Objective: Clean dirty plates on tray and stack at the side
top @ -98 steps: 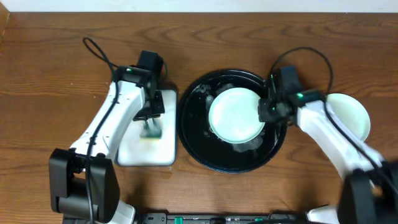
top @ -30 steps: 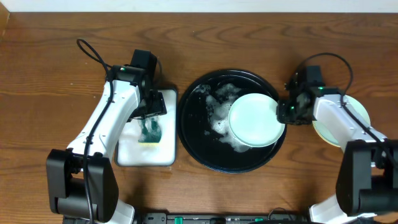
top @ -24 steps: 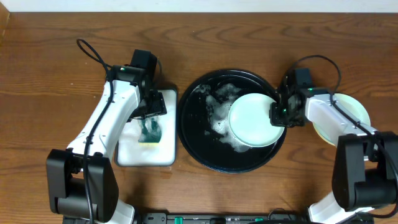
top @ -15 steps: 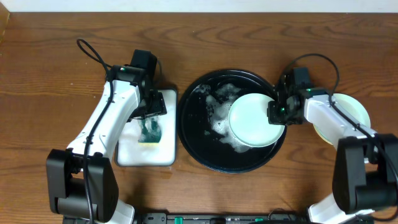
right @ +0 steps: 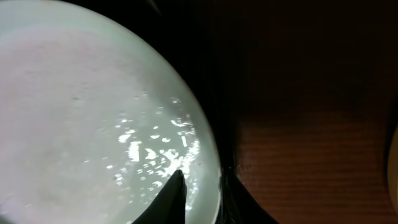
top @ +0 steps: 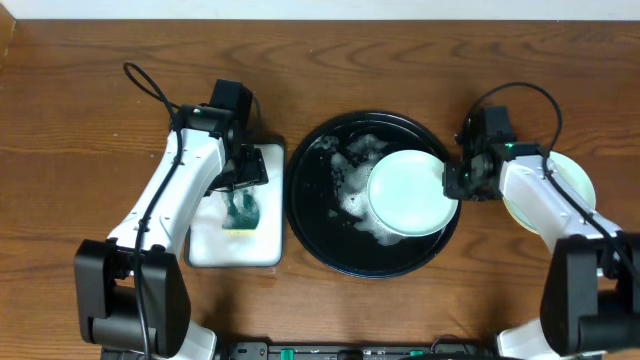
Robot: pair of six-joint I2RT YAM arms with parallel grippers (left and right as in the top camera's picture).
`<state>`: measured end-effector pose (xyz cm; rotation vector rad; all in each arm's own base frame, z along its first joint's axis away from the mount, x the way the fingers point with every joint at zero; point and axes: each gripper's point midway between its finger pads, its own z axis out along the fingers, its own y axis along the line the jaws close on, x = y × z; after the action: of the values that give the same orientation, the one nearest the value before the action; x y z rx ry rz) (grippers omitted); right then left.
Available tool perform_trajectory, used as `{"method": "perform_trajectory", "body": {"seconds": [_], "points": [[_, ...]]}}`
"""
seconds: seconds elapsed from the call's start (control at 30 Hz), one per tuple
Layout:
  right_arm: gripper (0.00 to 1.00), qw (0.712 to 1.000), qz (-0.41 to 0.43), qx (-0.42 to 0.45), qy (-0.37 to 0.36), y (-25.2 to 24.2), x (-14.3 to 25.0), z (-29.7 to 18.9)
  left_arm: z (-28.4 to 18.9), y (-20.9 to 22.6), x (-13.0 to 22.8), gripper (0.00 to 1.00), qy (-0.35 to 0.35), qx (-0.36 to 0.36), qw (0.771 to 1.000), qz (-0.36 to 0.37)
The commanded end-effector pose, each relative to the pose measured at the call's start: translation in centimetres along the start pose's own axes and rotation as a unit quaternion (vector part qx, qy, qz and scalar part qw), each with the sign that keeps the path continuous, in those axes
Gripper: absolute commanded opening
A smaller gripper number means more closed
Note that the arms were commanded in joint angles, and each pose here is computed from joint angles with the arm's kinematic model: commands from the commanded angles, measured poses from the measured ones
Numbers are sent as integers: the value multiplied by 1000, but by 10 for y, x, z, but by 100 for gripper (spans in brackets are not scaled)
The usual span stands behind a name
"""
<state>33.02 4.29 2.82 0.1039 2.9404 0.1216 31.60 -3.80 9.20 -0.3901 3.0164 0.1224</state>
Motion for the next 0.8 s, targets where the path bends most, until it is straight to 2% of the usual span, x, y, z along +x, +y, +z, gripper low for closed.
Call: {"method": "perform_trajectory", "body": {"seconds": [0.0,0.27,0.4,0.77], "points": [[17,1000,2,10,11,-4,1,9,-2,1,-2,83,-3,1,1000,0],[15,999,-1,-24,24,10,5,14,-2,1,-2,83,-3,1,1000,0],[14,997,-21,-80,14,36,1,12,-2,1,-2,83,-3,1,1000,0],[15,998,-22,-54,4,30,-2,17,-2,1,-2,83,-3,1,1000,0]]}}
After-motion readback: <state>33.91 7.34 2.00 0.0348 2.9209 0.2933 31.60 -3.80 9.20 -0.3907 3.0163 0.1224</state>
